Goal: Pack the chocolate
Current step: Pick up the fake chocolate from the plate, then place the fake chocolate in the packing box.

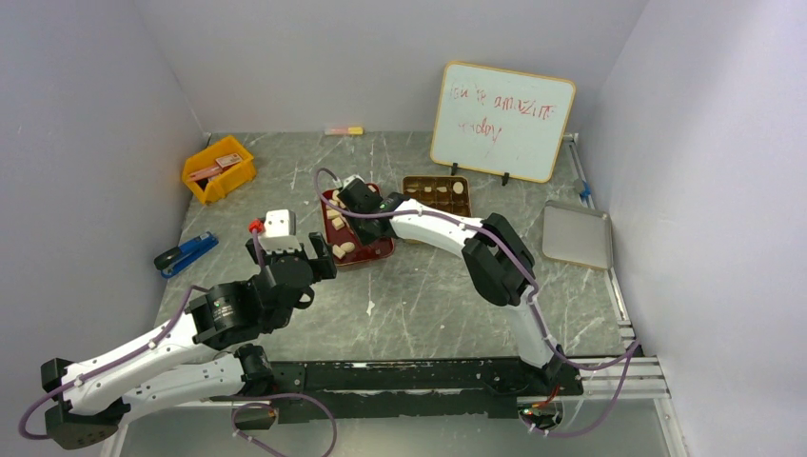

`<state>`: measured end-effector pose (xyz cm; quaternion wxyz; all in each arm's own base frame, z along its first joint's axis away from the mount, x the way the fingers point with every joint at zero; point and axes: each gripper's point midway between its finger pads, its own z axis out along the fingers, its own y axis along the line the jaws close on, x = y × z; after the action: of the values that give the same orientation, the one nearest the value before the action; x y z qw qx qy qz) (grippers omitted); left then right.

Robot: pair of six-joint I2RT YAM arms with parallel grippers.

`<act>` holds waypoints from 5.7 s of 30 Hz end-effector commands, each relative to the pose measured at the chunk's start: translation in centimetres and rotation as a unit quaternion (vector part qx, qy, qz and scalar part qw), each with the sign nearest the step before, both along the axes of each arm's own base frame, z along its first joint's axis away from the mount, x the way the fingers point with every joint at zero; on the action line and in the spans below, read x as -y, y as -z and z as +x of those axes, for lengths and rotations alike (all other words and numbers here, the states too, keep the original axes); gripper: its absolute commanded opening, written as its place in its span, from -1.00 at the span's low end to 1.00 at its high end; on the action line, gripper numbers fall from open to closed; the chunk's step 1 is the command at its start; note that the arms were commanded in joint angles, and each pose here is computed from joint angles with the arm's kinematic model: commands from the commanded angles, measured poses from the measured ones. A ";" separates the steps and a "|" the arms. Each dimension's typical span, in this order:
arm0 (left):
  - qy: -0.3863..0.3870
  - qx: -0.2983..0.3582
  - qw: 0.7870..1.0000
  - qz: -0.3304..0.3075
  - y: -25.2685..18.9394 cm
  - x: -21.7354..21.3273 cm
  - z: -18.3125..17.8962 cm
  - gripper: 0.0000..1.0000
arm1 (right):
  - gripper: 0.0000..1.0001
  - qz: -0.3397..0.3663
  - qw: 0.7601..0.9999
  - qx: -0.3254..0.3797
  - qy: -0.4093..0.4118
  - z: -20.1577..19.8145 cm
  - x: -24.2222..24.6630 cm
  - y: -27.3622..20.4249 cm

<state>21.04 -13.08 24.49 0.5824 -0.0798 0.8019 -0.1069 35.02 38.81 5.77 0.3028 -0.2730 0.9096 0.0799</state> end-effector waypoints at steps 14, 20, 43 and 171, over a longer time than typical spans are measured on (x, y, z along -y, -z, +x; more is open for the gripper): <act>-0.007 0.016 1.000 -0.020 -1.7 0.0 0.2 0.84 | -0.85 0.046 0.998 0.042 0.012 0.4 0.3 -6.0; -0.008 0.013 1.000 -0.024 -1.7 -0.2 0.0 0.83 | -0.92 0.055 0.997 0.053 0.015 0.1 0.8 -7.8; 0.001 0.011 0.999 -0.033 -1.7 0.1 -0.2 0.83 | -0.94 0.049 0.986 0.106 0.121 -0.8 13.6 -13.7; 0.007 0.013 0.999 -0.029 -2.0 0.8 0.1 0.82 | -0.30 0.073 0.966 0.067 0.240 3.1 25.3 -8.5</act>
<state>21.00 -13.55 24.37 0.5778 -0.0751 0.8047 -0.1138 36.65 12.86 11.27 0.3504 -0.0379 0.9353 0.0314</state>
